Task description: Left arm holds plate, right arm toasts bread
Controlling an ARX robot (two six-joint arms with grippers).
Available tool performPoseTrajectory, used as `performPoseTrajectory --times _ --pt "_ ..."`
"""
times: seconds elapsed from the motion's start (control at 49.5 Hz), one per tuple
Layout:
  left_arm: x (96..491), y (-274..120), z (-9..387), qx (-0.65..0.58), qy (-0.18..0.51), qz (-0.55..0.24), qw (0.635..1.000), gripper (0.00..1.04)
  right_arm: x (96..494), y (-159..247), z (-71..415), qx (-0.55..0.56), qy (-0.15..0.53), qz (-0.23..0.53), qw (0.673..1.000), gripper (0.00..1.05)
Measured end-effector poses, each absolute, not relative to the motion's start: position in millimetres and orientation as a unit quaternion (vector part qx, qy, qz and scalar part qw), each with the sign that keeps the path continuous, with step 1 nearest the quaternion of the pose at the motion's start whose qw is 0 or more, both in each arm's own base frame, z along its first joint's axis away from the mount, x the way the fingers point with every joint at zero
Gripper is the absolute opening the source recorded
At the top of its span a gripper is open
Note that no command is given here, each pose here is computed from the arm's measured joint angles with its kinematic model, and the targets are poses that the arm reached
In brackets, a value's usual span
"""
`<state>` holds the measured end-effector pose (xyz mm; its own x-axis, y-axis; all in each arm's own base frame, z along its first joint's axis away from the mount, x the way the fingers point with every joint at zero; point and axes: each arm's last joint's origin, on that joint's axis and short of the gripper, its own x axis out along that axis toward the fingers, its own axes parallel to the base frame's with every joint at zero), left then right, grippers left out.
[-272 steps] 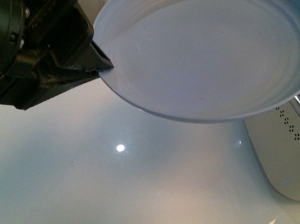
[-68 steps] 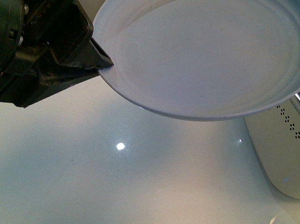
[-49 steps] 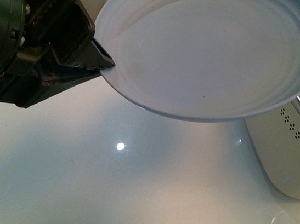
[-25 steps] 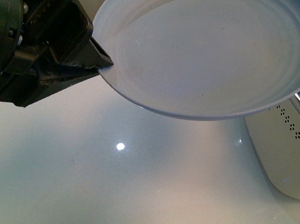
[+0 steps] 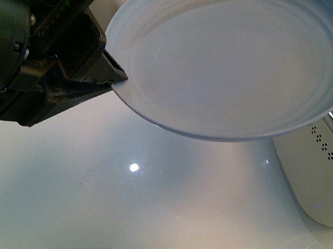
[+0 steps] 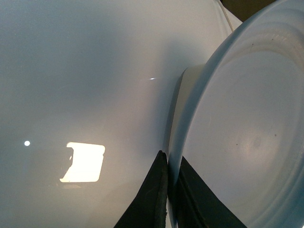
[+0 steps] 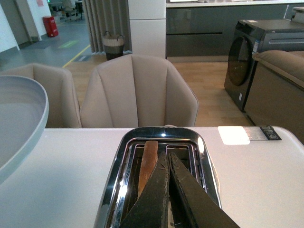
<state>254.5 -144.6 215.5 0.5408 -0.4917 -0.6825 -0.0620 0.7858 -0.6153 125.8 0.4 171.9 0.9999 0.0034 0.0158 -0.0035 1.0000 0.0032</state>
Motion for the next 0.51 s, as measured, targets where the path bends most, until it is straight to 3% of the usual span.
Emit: performPoseTrajectory --times 0.505 --pt "254.5 -144.6 215.5 -0.3 0.461 -0.13 0.825 0.03 112.7 0.4 172.7 0.002 -0.009 0.002 1.0 0.02"
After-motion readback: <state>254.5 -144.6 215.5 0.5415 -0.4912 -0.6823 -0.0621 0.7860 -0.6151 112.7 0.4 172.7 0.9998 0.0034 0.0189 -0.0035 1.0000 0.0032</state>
